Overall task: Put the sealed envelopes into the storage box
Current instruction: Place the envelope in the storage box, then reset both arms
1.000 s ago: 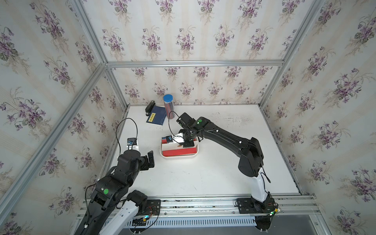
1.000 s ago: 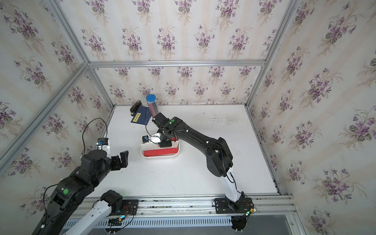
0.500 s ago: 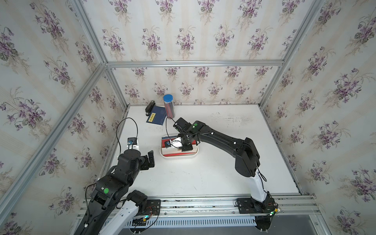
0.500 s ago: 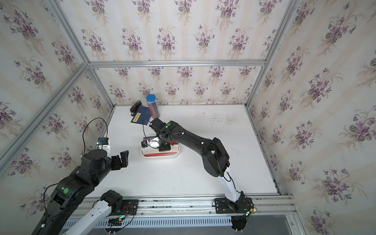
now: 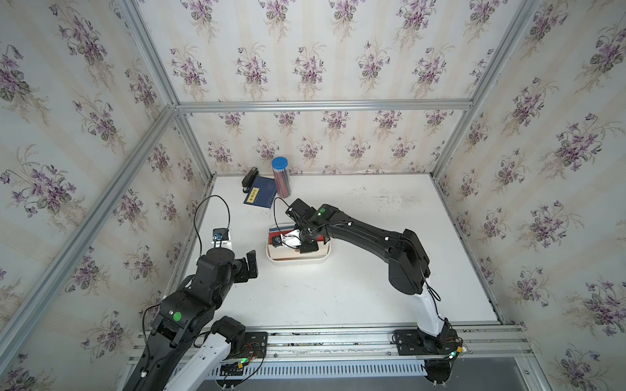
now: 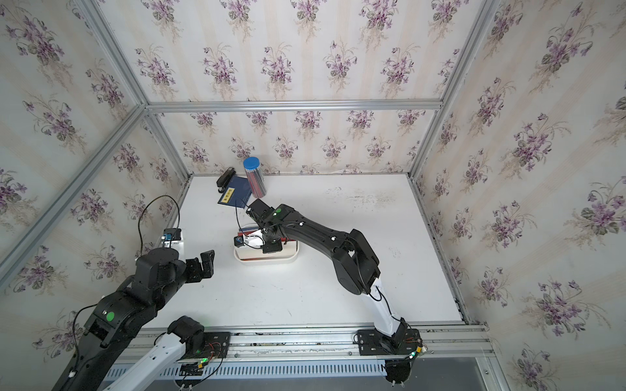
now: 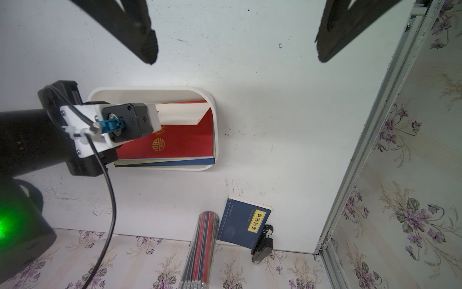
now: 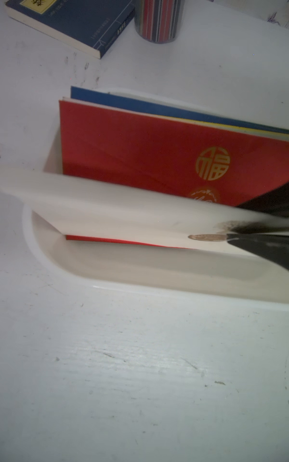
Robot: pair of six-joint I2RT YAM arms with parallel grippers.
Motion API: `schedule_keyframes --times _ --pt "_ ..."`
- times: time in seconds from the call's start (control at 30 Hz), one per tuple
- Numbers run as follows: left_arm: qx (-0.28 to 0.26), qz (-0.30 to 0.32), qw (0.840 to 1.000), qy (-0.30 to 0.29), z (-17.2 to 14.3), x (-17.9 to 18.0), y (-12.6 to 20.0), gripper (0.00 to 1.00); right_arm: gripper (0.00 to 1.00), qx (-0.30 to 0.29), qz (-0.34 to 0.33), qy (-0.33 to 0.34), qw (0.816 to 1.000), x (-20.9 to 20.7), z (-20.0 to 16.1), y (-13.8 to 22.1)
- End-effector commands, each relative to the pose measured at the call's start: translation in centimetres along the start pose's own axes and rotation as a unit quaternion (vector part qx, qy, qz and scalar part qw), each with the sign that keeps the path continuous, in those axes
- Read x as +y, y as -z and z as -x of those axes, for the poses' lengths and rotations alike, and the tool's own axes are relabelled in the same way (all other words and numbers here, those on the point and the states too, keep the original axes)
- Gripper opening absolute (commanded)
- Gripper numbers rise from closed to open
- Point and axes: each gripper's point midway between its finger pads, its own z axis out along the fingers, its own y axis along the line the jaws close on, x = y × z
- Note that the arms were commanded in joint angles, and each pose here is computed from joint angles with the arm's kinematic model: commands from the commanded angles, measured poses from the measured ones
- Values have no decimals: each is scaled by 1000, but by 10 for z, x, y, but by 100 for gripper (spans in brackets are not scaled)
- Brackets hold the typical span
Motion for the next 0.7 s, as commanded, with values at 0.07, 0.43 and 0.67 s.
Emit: schedule_keyframes --times 0.07,0.43,0.67 --pt "-1 -1 1000 -2 2 0 1 100 28 -7 -64 -22 998 -25 6 11" --pt "0 -2 1000 -2 1 -1 1 100 39 -12 -152 -90 984 -66 2 27" --pt "2 -6 1000 -3 1 -2 0 100 37 -134 -188 -219 948 -90 5 84"
